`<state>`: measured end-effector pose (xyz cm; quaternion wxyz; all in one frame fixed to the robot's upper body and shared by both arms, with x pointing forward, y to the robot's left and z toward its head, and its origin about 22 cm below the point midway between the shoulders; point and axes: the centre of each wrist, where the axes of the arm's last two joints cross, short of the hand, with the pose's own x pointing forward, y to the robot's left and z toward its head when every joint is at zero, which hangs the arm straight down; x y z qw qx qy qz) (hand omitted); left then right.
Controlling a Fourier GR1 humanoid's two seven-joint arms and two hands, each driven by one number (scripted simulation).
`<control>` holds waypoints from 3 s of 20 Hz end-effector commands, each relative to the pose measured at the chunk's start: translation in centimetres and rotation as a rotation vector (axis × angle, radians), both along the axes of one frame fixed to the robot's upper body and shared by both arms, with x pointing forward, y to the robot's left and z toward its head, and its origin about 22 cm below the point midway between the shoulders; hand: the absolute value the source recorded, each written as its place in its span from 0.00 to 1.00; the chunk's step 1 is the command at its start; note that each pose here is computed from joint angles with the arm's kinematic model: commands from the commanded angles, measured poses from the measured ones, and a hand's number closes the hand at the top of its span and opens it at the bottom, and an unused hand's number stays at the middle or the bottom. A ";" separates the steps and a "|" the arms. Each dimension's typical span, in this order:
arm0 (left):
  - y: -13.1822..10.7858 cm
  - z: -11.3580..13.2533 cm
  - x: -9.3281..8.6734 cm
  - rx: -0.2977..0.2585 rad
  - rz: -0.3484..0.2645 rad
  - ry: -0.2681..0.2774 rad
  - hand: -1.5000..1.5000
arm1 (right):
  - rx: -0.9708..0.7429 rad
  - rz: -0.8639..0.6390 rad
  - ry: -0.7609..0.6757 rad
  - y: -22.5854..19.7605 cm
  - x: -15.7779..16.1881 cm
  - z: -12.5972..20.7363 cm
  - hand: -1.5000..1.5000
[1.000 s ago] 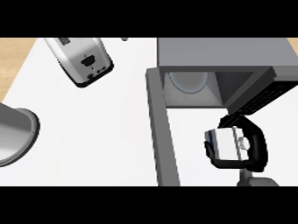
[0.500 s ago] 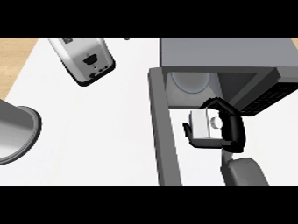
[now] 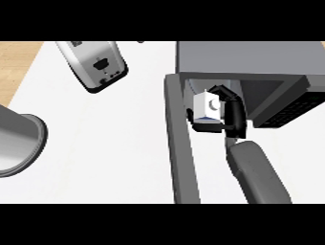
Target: Pick up the milk, place it into the microwave and close the microwave
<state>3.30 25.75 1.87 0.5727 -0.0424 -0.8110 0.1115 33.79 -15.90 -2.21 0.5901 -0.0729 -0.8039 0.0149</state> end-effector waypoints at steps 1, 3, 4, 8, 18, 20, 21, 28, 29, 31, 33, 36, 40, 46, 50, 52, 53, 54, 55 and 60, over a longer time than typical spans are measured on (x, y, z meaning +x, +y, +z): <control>0.2 0.8 0.4 0.003 -0.022 -0.029 0.00 | 0.048 -0.030 0.032 0.0 3.2 0.7 1.00; -0.5 0.2 -0.2 0.029 -0.016 -0.013 0.00 | 0.009 -0.043 0.043 -0.6 3.5 -1.1 1.00; 1.2 -1.0 0.0 -0.001 -0.021 -0.002 0.00 | -0.005 -0.054 0.039 -0.2 3.0 -2.3 1.00; -0.1 1.5 0.1 0.001 -0.026 -0.011 0.00 | -0.129 -0.115 0.055 -1.3 4.7 -1.6 1.00; 1.1 -0.3 1.0 0.007 -0.061 0.003 0.00 | -0.285 -0.172 0.046 -2.7 6.1 -1.1 1.00; 0.8 -0.3 1.7 0.010 -0.057 -0.021 0.00 | -0.345 -0.170 0.022 -4.1 6.4 -0.7 1.00; 0.9 -0.2 0.1 -0.004 -0.068 -0.010 0.00 | -0.330 -0.199 0.020 -4.8 6.5 -0.6 1.00; 1.5 -0.5 1.0 0.012 -0.088 -0.022 0.00 | -0.432 -0.243 -0.079 -6.2 8.0 1.7 1.00; 1.0 -0.5 0.9 0.003 -0.102 -0.006 0.00 | -0.429 -0.255 -0.074 -5.3 7.5 0.7 1.00; 1.7 -0.5 1.6 0.008 -0.085 -0.022 0.00 | -0.365 -0.263 -0.115 -4.7 8.1 1.8 1.00; 1.6 -0.7 1.0 -0.004 -0.088 0.001 0.00 | -0.317 -0.281 -0.133 -4.6 8.2 1.9 1.00; 0.9 -0.5 1.5 -0.013 -0.095 -0.018 0.00 | -0.372 -0.341 -0.171 -4.8 8.8 3.1 1.00; 1.1 -1.2 1.8 0.003 -0.097 -0.005 0.00 | -0.478 -0.438 -0.205 -5.0 9.1 3.4 1.00; 2.2 -0.6 2.1 0.011 -0.109 -0.011 0.00 | -0.503 -0.529 -0.203 -4.7 9.6 4.3 1.00; 1.5 -1.0 2.5 0.003 -0.120 -0.016 0.00 | -0.499 -0.554 -0.193 -5.5 9.5 4.2 1.00; 1.8 -0.8 2.5 0.020 -0.125 -0.030 0.00 | -0.742 -0.773 0.050 -11.0 6.1 -0.4 0.00; 1.7 -1.0 2.3 0.010 -0.118 -0.019 0.00 | -0.759 -0.843 0.130 -13.3 4.8 -1.5 0.00; 1.9 -0.8 2.8 0.023 -0.142 -0.027 0.00 | -0.808 -0.819 0.085 -11.9 5.3 -1.2 0.00; 1.7 -0.9 2.6 0.023 -0.125 -0.019 0.00 | -0.809 -0.851 0.097 -11.9 5.5 -1.0 0.00; 1.6 -1.3 3.4 0.019 -0.154 -0.013 0.00 | -0.828 -0.513 0.000 -7.2 7.4 0.7 0.00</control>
